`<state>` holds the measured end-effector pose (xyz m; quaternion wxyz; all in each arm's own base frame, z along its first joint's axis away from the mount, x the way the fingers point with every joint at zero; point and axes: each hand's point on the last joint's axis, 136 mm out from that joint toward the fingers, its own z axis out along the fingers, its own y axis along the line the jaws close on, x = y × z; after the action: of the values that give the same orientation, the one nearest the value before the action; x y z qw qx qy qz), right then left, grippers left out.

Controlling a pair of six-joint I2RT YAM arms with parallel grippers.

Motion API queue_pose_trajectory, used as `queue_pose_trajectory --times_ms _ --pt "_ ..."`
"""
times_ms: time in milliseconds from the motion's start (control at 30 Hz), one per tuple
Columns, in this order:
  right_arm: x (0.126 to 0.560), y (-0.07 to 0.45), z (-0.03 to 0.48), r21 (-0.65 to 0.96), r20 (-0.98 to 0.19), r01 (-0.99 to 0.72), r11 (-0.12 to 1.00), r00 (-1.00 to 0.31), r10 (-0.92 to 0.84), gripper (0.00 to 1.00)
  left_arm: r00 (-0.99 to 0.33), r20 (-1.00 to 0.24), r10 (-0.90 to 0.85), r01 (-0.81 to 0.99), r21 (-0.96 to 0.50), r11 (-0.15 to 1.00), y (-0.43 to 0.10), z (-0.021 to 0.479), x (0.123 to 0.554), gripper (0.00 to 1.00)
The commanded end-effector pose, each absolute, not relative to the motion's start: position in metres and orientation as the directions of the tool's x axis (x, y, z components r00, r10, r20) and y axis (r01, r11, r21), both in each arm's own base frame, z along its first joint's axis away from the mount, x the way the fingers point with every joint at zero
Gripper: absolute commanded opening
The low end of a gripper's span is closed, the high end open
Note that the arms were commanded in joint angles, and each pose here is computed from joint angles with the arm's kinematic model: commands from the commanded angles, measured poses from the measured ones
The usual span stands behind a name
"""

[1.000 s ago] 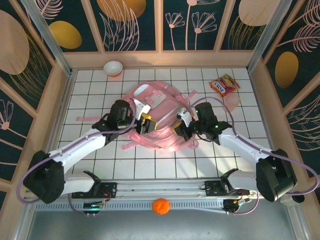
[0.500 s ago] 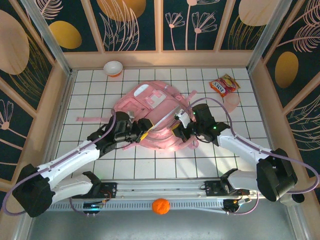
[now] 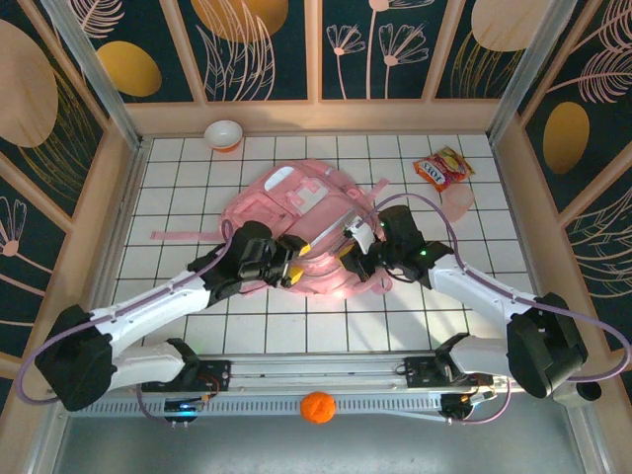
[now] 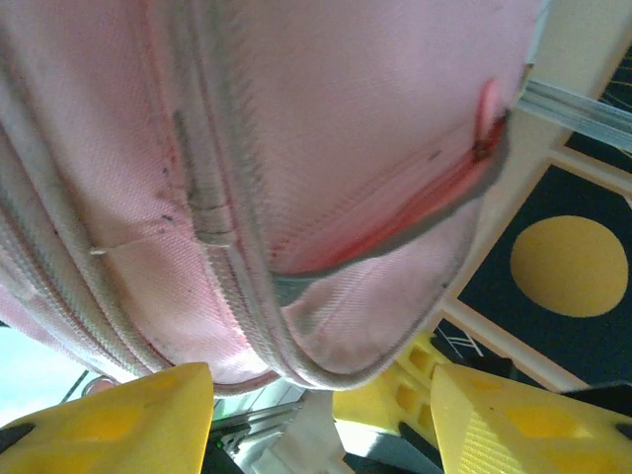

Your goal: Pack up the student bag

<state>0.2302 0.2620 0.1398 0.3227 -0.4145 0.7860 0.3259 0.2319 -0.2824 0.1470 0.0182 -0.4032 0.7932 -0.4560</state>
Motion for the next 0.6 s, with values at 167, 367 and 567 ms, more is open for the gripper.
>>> queue_pose_trajectory --times_ms 167,367,567 --pt "0.221 0.273 0.148 0.237 -0.800 -0.894 0.381 -0.402 -0.445 0.00 -0.620 0.442 -0.648 -0.680 -0.714 0.164 -0.303 0.150 0.239 0.42" --pt "0.233 0.257 0.142 0.204 -0.771 -0.868 0.453 -0.427 -0.472 0.00 -0.612 0.413 -0.675 -0.695 -0.687 0.210 -0.290 0.125 0.234 0.00" --pt "0.257 0.223 0.135 0.126 -0.702 -0.790 0.600 -0.499 -0.509 0.00 -0.609 0.297 -0.735 -0.688 -0.659 0.304 -0.245 0.109 0.226 0.00"
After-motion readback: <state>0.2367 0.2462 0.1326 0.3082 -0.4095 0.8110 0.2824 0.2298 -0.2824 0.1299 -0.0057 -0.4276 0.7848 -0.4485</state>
